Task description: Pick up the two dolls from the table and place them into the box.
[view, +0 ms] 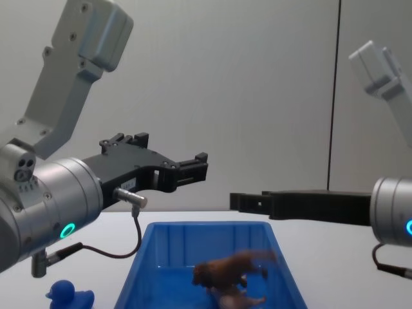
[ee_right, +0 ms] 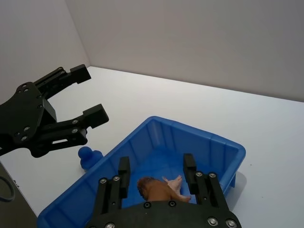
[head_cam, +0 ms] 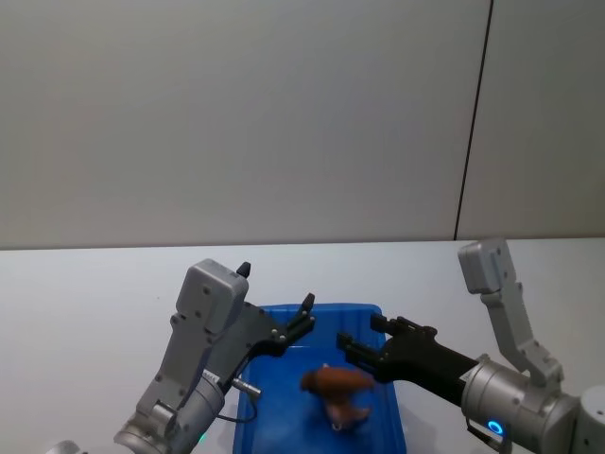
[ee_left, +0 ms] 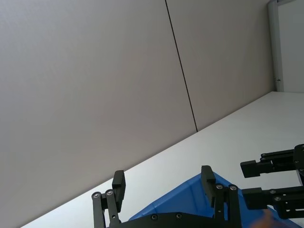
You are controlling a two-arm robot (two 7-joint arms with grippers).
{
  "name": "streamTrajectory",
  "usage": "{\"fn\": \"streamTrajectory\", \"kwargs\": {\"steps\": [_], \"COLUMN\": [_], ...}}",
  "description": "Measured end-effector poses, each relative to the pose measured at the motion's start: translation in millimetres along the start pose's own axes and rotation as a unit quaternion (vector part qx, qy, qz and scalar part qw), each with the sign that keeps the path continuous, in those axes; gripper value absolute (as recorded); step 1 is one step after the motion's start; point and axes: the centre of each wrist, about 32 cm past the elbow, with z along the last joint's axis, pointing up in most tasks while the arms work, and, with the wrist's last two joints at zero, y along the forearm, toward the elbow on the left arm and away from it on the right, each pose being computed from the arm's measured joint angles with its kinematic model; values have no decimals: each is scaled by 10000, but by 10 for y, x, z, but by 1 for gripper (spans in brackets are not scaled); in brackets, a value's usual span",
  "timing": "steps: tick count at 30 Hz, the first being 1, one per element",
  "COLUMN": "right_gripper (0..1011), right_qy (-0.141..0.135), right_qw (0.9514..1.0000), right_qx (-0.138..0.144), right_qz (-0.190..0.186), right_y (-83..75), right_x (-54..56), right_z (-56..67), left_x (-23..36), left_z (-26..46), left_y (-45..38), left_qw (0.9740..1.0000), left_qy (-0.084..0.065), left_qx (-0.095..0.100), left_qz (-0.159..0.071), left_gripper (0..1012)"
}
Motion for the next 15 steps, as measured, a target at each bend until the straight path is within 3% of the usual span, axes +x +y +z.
{"fn": "streamTrajectory", "kwargs": {"steps": [7, 15], "right_gripper": [860, 1001], "right_qy": [-9, -127], "right_qw": [10000, 9997], "right_qx": [15, 125], "right_qz": [9, -187], "right_y": [1, -142], "right_x": [8, 82], "right_z": [15, 9], "left_x": [0, 0], "left_z": [0, 0], "left_y": [0, 0], "left_qw": [10000, 10000], "left_qy": [0, 0], "left_qx": [0, 0], "left_qz": [0, 0], "left_gripper": [1001, 1001]}}
